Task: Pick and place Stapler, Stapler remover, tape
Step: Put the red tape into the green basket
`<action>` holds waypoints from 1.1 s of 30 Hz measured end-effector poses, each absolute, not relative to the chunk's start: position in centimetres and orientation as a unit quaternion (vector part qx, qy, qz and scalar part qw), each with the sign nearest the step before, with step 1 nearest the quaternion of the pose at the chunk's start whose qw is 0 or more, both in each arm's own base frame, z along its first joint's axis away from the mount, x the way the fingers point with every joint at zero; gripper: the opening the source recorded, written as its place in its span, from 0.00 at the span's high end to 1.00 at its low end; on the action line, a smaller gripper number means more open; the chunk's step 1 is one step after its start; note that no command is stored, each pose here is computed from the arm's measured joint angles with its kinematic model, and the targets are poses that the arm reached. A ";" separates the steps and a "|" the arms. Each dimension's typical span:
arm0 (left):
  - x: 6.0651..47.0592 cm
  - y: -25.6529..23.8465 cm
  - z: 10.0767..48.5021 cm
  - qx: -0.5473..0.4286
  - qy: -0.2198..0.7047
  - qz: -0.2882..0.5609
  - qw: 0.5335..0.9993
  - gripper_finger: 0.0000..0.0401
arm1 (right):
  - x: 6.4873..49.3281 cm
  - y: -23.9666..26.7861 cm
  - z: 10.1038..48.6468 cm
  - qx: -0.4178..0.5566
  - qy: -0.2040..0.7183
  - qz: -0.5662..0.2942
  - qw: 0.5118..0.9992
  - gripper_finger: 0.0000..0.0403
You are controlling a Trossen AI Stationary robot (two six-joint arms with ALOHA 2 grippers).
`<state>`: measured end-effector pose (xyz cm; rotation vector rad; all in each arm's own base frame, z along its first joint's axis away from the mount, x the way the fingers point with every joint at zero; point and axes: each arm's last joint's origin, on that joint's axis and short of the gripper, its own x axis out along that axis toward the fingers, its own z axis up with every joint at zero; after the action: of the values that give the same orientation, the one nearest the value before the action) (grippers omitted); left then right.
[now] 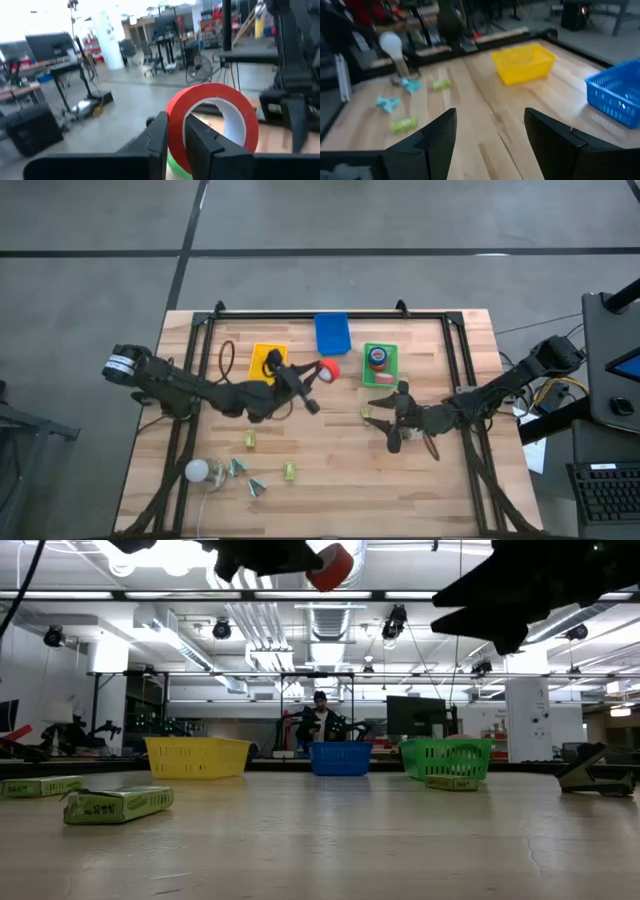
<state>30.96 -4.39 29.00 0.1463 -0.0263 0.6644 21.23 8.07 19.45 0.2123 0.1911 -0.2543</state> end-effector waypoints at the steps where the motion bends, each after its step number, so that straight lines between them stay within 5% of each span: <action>1: 31.0 -4.2 29.3 0.077 -0.021 0.324 0.943 0.88 | 21.1 8.0 19.4 0.103 0.085 -0.125 0.983 0.43; 16: 31.5 -3.5 30.6 0.152 -0.035 0.276 0.948 0.88 | 21.7 7.3 22.1 0.072 -0.026 -0.152 0.985 0.45; 33: 35.1 -2.2 28.7 0.219 0.018 0.305 0.927 0.88 | 25.9 5.9 23.3 0.006 -0.013 -0.235 0.972 0.10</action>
<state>35.11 -2.20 28.71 0.4491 0.0378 0.6250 25.91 5.91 23.29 0.0117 -0.0260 -0.4751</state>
